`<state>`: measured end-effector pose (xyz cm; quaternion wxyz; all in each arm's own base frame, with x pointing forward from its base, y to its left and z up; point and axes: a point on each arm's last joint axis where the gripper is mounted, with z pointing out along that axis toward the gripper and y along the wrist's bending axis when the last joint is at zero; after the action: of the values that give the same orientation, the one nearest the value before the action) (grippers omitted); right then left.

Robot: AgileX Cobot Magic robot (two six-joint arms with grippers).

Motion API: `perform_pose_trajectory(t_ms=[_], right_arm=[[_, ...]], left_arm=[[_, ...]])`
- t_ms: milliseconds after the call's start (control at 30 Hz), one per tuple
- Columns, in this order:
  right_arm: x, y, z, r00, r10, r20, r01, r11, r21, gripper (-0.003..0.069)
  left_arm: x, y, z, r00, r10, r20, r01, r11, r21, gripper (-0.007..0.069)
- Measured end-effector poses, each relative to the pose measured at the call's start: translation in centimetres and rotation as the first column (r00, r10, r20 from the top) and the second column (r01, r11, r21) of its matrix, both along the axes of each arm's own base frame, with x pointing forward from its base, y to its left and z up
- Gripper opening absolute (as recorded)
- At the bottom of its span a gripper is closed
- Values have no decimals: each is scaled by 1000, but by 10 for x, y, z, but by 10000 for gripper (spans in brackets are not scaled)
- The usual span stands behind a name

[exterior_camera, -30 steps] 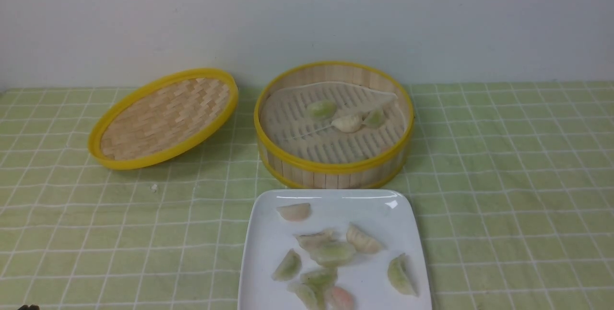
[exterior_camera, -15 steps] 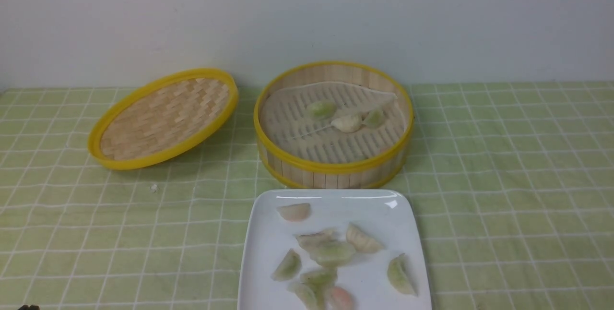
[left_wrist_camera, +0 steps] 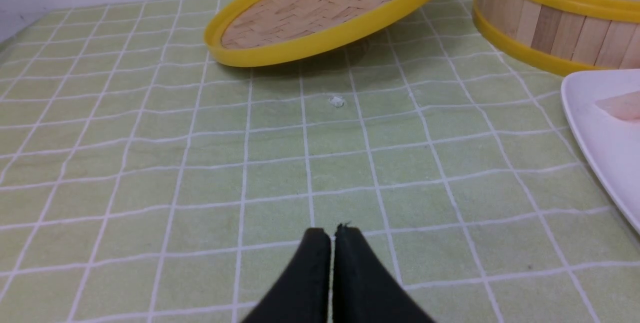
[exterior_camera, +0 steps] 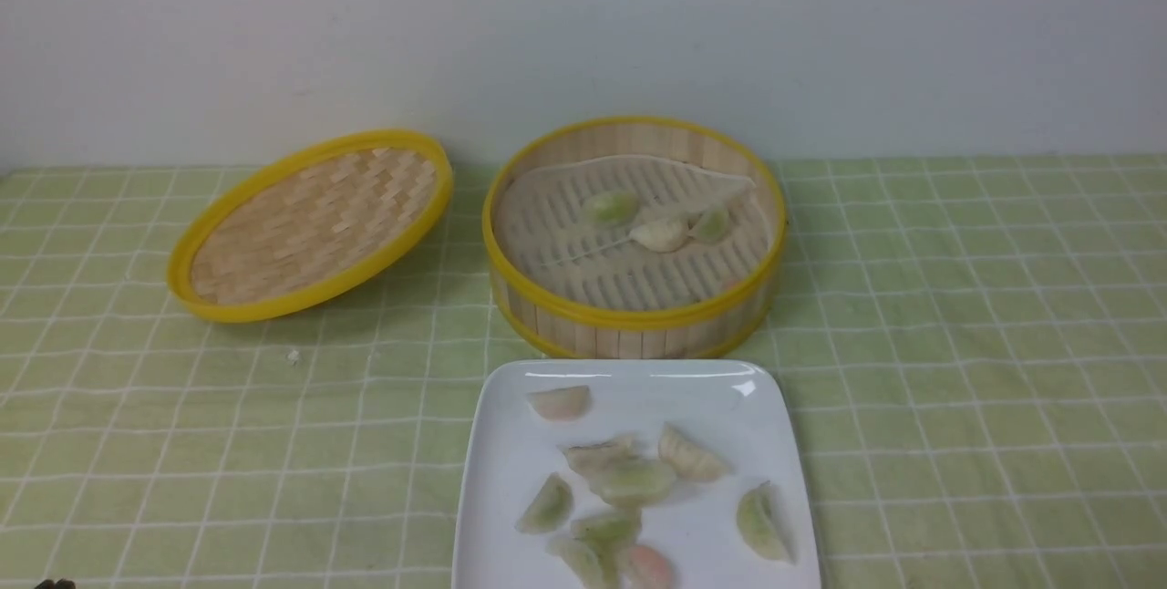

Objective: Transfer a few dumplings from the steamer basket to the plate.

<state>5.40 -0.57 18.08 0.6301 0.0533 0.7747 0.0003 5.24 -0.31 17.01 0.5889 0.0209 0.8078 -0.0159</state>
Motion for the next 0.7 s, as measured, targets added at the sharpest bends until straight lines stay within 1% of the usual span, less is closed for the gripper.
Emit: perform_pose_trajectory(t_ms=[700], right_arm=[[0,0,0,1000,-3,1,3,1000,16,-14]], left_arm=[[0,0,0,1000,0,0,0,1000,0,-6]])
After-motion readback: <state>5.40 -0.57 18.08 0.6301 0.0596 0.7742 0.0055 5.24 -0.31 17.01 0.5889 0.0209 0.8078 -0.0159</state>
